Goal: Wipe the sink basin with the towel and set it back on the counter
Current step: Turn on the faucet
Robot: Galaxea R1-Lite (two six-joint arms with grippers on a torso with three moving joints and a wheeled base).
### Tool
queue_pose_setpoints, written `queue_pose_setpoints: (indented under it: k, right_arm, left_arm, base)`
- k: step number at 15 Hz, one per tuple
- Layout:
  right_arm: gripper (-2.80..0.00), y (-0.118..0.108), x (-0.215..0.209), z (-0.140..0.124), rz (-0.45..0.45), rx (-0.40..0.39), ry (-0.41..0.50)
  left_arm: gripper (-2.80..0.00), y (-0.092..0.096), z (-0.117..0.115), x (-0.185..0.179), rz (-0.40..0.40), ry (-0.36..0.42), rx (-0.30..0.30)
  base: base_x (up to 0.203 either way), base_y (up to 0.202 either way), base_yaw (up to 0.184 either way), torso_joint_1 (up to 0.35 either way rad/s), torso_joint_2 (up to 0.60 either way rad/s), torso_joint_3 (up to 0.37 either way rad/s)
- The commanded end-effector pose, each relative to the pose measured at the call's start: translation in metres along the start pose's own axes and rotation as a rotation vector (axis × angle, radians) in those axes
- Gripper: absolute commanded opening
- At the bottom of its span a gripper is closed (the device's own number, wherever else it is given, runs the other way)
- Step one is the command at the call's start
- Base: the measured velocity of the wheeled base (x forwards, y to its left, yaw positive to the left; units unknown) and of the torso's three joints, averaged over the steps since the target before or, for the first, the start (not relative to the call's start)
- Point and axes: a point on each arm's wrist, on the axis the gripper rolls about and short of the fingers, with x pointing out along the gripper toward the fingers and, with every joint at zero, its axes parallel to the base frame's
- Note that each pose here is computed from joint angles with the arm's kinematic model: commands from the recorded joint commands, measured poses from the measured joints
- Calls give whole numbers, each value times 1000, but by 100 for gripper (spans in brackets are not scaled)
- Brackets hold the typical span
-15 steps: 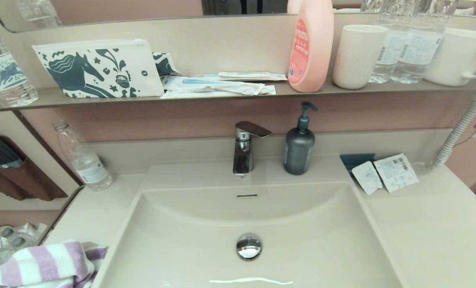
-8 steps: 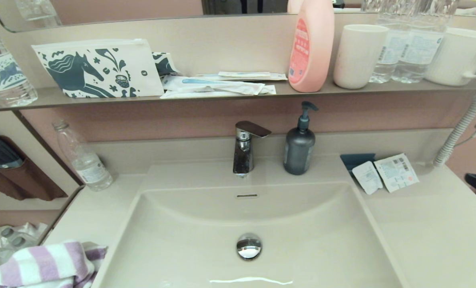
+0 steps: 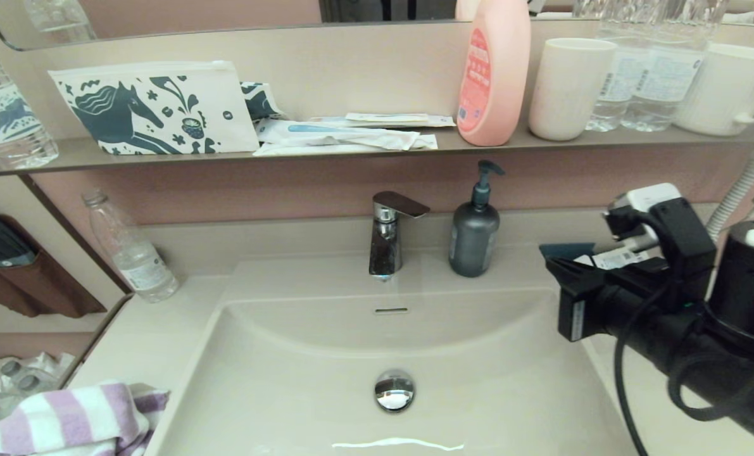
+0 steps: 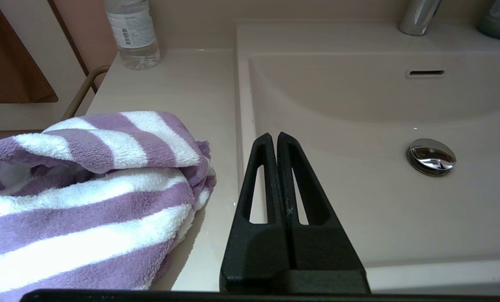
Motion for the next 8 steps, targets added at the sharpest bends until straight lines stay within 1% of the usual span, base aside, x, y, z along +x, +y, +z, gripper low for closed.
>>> queue_pose_setpoints:
  k: [1,4,7,8]
  right_arm:
    - [-280,35,43,-19,-13,-45,53]
    - [-280,66,69,-16,6,-34,11]
    - [-280,84,92,-16,22,-25,-13]
    - [-280,88,98,-14,27,-33,-23]
  left_arm:
    - [-280,0,0,0,0,-1,1]
    - [-280,0,0,0,0,-1,0]
    - [-280,0,0,0,0,-1,1]
    - [-280,0,0,0,0,-1,0]
  base:
    - [0,0,0,0,0,0]
    - [0,0,0,0,0,0]
    - [0,0,0,0,0,0]
    - [0,0,0,0,0,0]
